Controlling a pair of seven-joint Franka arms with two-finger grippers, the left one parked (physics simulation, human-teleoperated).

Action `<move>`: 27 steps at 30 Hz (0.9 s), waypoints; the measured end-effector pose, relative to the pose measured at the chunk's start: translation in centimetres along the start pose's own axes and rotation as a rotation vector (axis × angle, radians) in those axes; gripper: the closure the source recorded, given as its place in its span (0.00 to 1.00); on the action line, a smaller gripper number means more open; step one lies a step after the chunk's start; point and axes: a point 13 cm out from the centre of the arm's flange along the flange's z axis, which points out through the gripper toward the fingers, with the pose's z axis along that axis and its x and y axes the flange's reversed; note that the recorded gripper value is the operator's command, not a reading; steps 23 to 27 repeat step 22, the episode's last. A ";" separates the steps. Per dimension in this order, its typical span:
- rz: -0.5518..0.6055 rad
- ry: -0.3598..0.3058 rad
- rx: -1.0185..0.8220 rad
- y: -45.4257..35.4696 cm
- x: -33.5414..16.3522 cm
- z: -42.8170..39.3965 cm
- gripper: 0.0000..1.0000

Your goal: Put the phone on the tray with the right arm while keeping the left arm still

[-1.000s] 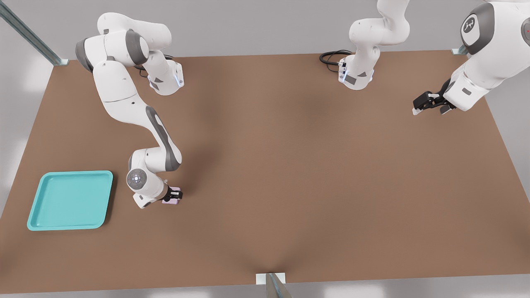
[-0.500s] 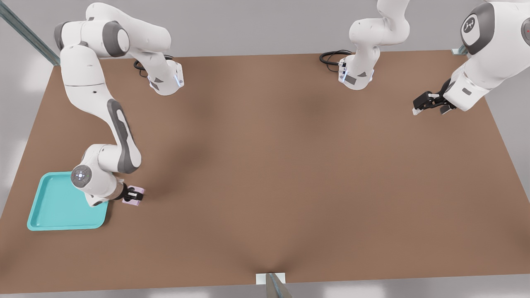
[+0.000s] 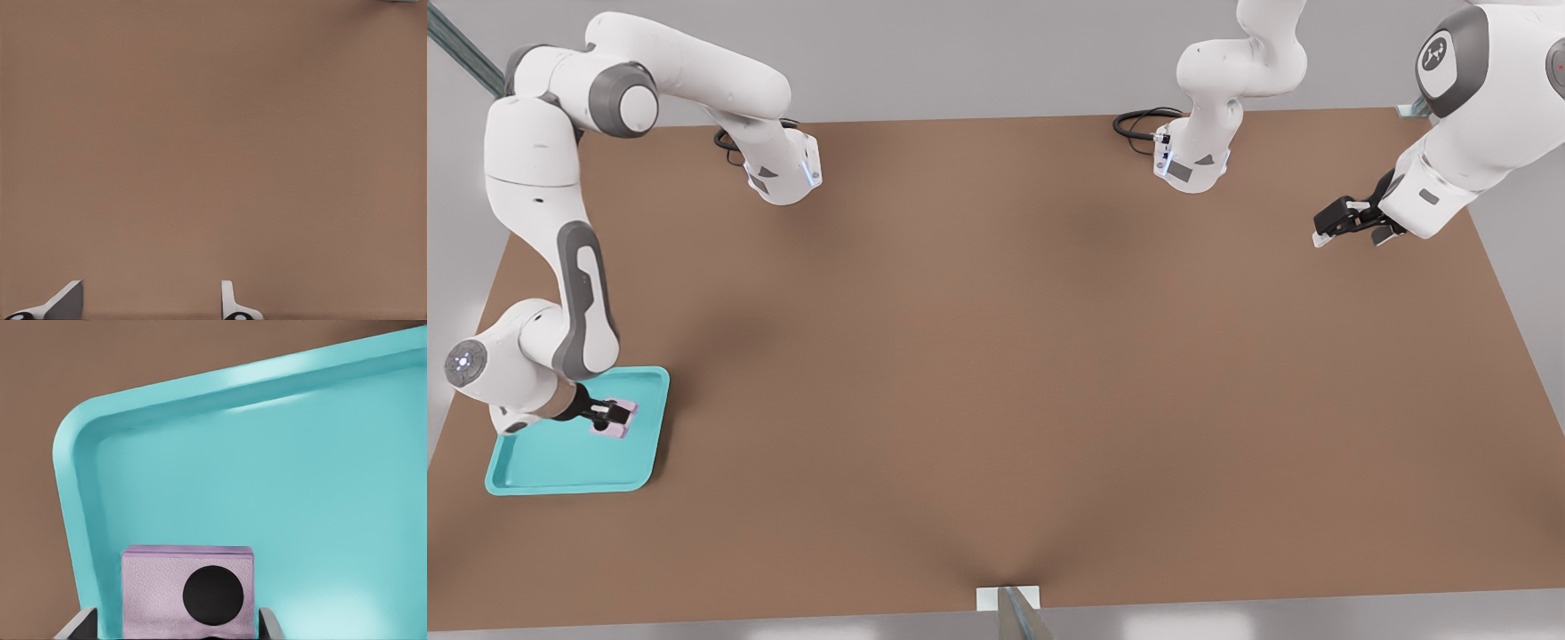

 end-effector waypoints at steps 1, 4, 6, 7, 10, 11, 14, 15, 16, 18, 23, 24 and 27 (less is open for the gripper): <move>-0.019 -0.006 0.000 0.0 -0.3 -0.2 0.00; -0.091 -0.069 -0.012 2.2 -2.3 -4.3 0.00; -0.192 -0.204 -0.027 8.2 -7.1 -15.4 0.00; -0.271 -0.264 -0.026 13.0 -9.0 -21.8 0.00; -0.477 -0.321 0.000 26.4 -5.2 -35.8 0.00; -0.512 -0.316 0.033 28.7 -1.9 -39.2 0.00; -0.520 -0.240 0.074 30.8 4.5 -42.0 0.00; -0.508 -0.219 0.068 30.8 5.1 -42.4 0.00; -0.490 -0.202 0.064 30.6 5.0 -42.7 0.00; -0.438 -0.167 0.063 28.9 5.0 -43.1 0.00; -0.360 -0.092 0.056 26.2 6.1 -42.4 0.00; -0.360 -0.092 0.056 26.2 6.1 -42.4 0.00; -0.360 -0.092 0.056 26.2 6.1 -42.4 0.00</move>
